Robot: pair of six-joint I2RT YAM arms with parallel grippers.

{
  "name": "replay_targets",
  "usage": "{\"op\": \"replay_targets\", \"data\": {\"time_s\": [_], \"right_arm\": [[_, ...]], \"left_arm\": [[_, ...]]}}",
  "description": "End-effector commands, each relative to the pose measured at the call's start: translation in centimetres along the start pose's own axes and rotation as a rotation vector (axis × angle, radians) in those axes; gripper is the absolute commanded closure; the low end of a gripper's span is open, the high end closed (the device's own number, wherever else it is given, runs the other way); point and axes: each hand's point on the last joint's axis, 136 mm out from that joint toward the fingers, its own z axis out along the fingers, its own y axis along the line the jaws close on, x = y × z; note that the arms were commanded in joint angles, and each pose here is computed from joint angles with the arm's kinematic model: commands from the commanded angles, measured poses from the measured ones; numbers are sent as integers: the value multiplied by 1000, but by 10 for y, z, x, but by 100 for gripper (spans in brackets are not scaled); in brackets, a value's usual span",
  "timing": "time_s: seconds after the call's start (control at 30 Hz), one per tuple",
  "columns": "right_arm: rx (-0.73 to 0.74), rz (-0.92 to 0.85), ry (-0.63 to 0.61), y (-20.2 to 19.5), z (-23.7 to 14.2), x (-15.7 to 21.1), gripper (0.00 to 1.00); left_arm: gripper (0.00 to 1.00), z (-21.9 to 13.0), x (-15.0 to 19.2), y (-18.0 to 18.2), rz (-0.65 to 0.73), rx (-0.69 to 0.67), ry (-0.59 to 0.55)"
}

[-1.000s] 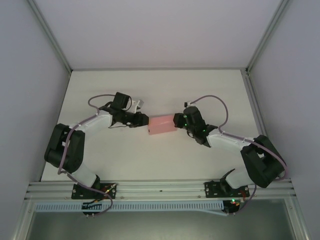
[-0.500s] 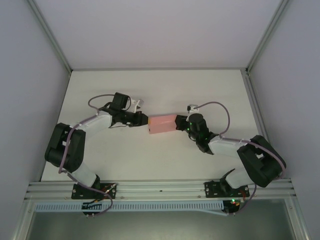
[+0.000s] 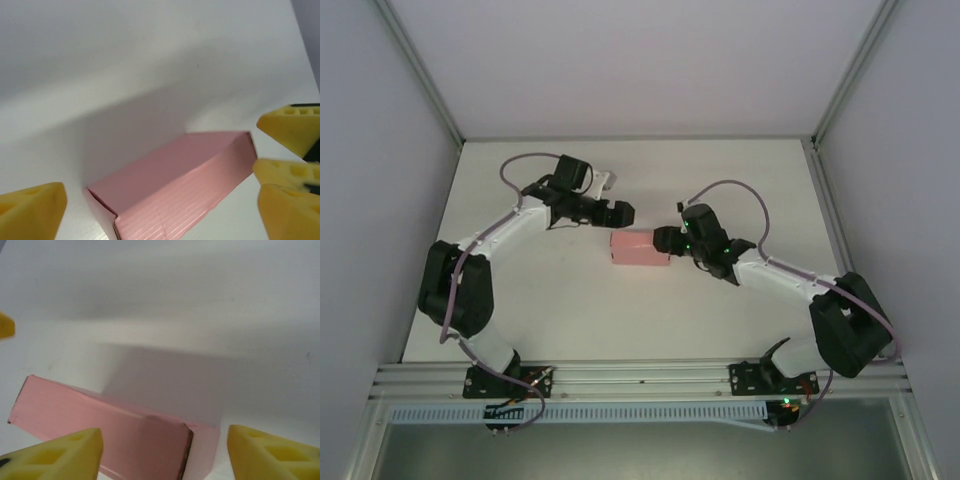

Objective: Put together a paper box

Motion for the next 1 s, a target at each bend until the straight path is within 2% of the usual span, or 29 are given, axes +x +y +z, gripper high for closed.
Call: {"op": "replay_targets", "data": {"time_s": [0.0,0.03,0.07,0.13,0.2,0.33,0.53,0.6,0.67,0.83,0.97], "right_arm": [[-2,-139,21,12,-20,-18,22],[-37,-203,27,20,-22,-21,9],[-83,-282,44,29,-24,-21,0],[-222,-494,115,52,-30,-8,0],[-291,-661,165,65,-34,0,0],[-283,-863,257,69,-23,1,0],[-260,-1175,566,64,10,38,0],[-225,-1243,656,55,22,45,0],[-186,-1273,691,48,35,45,0],[-157,-1306,673,44,63,46,0],[-155,-1323,687,39,70,52,11]], "left_arm": [[0,-38,-21,2,60,-127,-72],[0,-47,-27,7,61,-176,-104],[0,-58,-33,15,57,-236,-140],[0,-84,-43,36,38,-386,-220],[0,-104,-42,55,33,-489,-257],[0,-130,-21,93,-35,-608,-275],[0,-146,7,122,-124,-679,-267],[0,-148,11,125,-126,-684,-264],[0,-149,14,128,-131,-691,-261],[0,-148,18,132,-140,-694,-251],[0,-147,20,133,-138,-693,-245]]}}
